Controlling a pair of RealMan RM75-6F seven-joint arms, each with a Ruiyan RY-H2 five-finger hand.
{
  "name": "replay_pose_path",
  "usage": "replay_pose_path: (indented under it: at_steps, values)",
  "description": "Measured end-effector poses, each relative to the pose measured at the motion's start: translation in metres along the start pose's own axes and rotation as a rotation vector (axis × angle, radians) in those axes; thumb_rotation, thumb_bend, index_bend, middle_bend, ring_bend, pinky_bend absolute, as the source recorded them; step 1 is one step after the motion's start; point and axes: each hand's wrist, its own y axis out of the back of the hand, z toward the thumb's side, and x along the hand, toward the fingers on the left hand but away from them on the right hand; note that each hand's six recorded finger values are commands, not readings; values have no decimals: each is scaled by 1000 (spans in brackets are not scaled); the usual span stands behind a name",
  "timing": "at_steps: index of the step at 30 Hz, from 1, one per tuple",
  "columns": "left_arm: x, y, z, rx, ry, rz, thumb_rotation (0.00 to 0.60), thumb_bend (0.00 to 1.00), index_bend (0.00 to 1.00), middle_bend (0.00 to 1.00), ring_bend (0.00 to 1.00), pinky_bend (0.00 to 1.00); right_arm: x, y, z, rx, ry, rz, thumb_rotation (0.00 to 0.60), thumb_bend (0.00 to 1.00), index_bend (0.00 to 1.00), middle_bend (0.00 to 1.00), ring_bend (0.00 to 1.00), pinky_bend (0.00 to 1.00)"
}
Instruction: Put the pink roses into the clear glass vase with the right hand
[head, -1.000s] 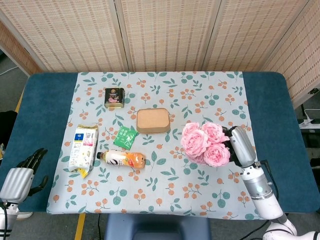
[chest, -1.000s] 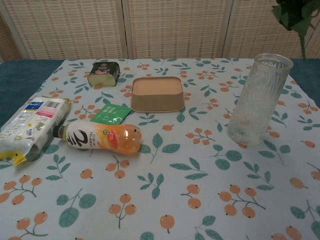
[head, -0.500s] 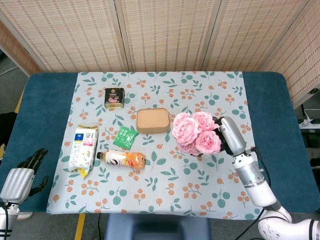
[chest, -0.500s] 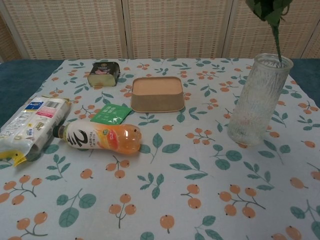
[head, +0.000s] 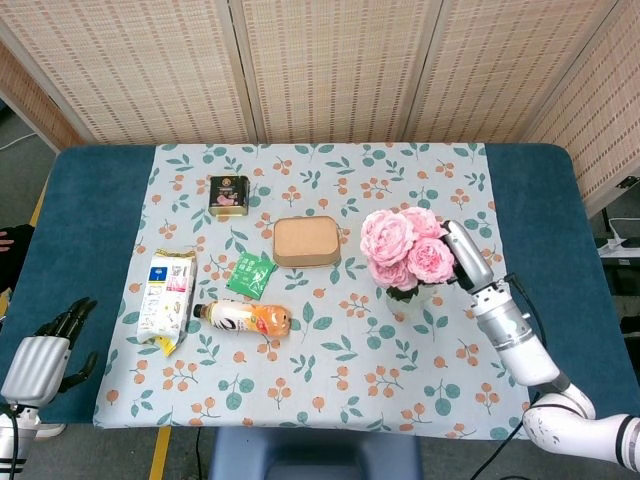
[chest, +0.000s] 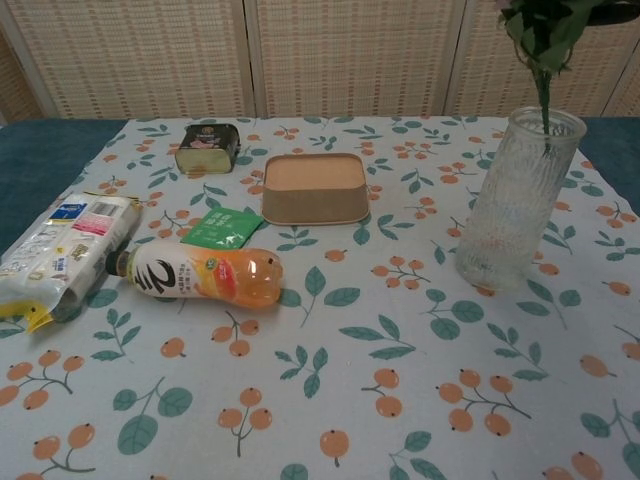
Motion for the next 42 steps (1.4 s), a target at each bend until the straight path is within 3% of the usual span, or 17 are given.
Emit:
replay_pose_path:
  at_steps: [6, 8, 14, 20, 28, 36, 42]
  values:
    - [0, 1, 0, 1, 0, 2, 600, 422, 84, 81, 209, 369, 4, 17, -32, 5, -69, -22, 600, 753, 908, 1000, 1000, 985]
    - [0, 0, 0, 2, 0, 0, 600, 422, 84, 81, 209, 370, 4, 22, -45, 2, -95, -31, 600, 708, 884, 1000, 1000, 984]
    - [1, -2, 0, 8, 0, -10, 600, 421, 85, 81, 217, 369, 3, 31, -85, -23, -182, -13, 600, 315, 650, 1000, 1000, 978]
    - [2, -2, 0, 7, 0, -11, 600, 422, 85, 81, 220, 369, 6, 20, -102, -14, -203, 58, 600, 94, 324, 1000, 999, 969]
    - [2, -2, 0, 4, 2, -12, 600, 421, 85, 81, 220, 369, 10, 16, -101, -4, -182, 80, 600, 39, 57, 999, 967, 965]
    - [3, -5, 1, 10, 0, -21, 600, 421, 85, 81, 221, 369, 32, 30, -82, 95, -114, 59, 600, 3, 0, 904, 918, 959]
    - [2, -4, 1, 9, -1, -15, 600, 422, 89, 83, 223, 369, 54, 51, -78, 203, -139, 28, 600, 0, 0, 833, 890, 945]
